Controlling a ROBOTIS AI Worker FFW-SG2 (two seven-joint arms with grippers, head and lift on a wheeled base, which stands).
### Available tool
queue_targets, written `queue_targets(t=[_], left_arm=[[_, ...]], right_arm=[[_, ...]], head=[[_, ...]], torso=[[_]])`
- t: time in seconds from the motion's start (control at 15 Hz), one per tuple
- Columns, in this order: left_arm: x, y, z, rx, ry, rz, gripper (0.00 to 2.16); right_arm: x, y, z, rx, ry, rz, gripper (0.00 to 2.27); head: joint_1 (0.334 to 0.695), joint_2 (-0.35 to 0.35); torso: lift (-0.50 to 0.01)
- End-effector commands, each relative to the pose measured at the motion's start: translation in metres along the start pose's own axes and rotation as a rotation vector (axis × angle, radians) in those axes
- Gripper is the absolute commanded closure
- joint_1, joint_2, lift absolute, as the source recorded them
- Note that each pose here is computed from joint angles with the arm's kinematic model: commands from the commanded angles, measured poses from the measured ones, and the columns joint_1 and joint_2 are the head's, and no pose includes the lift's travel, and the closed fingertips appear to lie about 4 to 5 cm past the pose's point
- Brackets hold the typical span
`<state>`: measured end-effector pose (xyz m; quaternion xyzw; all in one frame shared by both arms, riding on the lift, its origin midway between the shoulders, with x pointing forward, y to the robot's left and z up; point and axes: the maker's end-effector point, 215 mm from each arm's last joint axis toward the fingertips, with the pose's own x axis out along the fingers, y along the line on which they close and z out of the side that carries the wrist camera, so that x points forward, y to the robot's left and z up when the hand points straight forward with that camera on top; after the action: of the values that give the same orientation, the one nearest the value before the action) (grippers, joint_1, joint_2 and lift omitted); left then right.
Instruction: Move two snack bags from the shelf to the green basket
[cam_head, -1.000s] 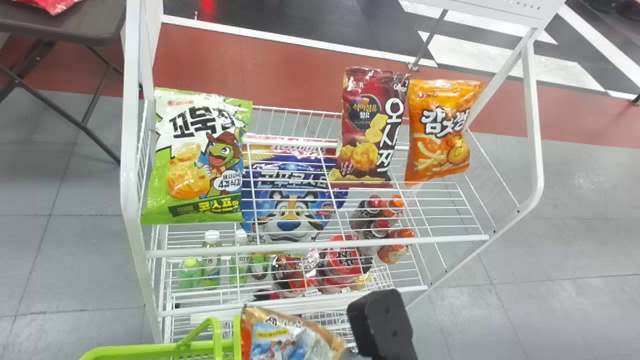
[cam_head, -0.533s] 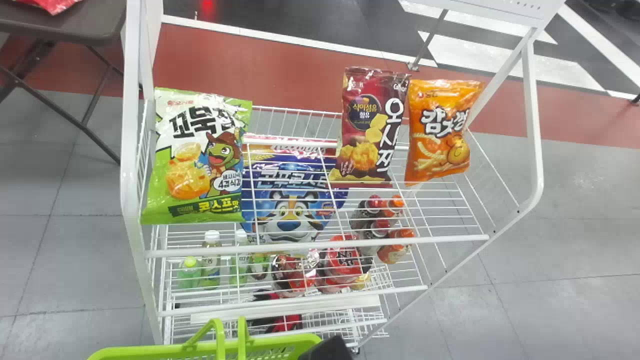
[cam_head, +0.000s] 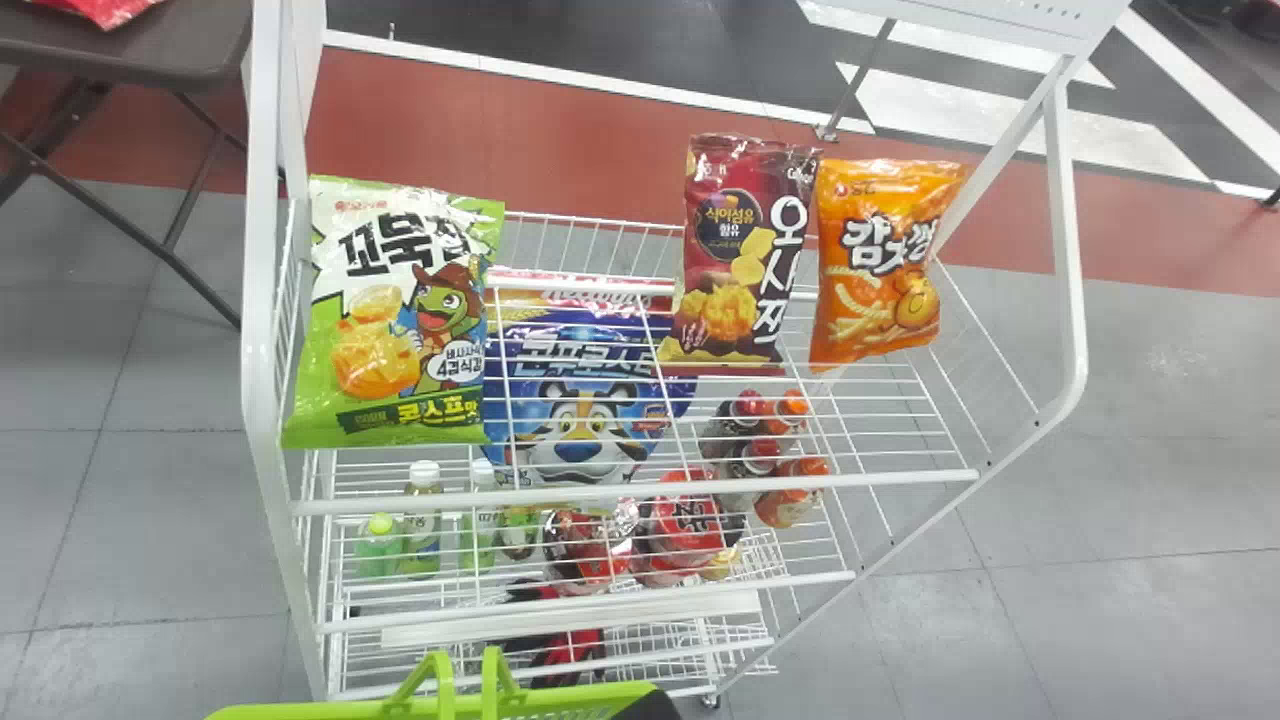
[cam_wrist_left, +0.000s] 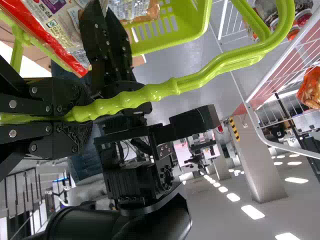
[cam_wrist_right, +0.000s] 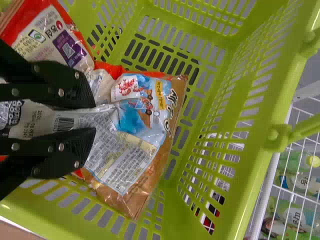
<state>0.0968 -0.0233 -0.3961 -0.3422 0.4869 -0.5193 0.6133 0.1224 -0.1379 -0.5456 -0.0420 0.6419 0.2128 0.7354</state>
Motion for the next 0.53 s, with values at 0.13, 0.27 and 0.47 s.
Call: queue_targets(t=[0.13, 0.27, 0.47], left_arm=[[-0.002, -0.004, -0.003, -0.008, 0.003, -0.002, 2.12], [-0.002, -0.005, -0.005, -0.013, 0.005, -0.003, 2.12], [-0.003, -0.007, -0.007, -0.023, 0.009, 0.001, 2.12]], right_arm=[[-0.01, -0.012, 0.018, 0.078, -0.06, 0.077, 0.1], [-0.02, -0.008, 0.047, 0.116, -0.159, 0.163, 0.11], [-0.042, -0.018, 0.098, 0.119, -0.344, 0.194, 0.12]], head=[[0.695, -0.35], [0.695, -0.35], [0.695, -0.35]], torso=[[-0.013], [-0.013], [-0.013]])
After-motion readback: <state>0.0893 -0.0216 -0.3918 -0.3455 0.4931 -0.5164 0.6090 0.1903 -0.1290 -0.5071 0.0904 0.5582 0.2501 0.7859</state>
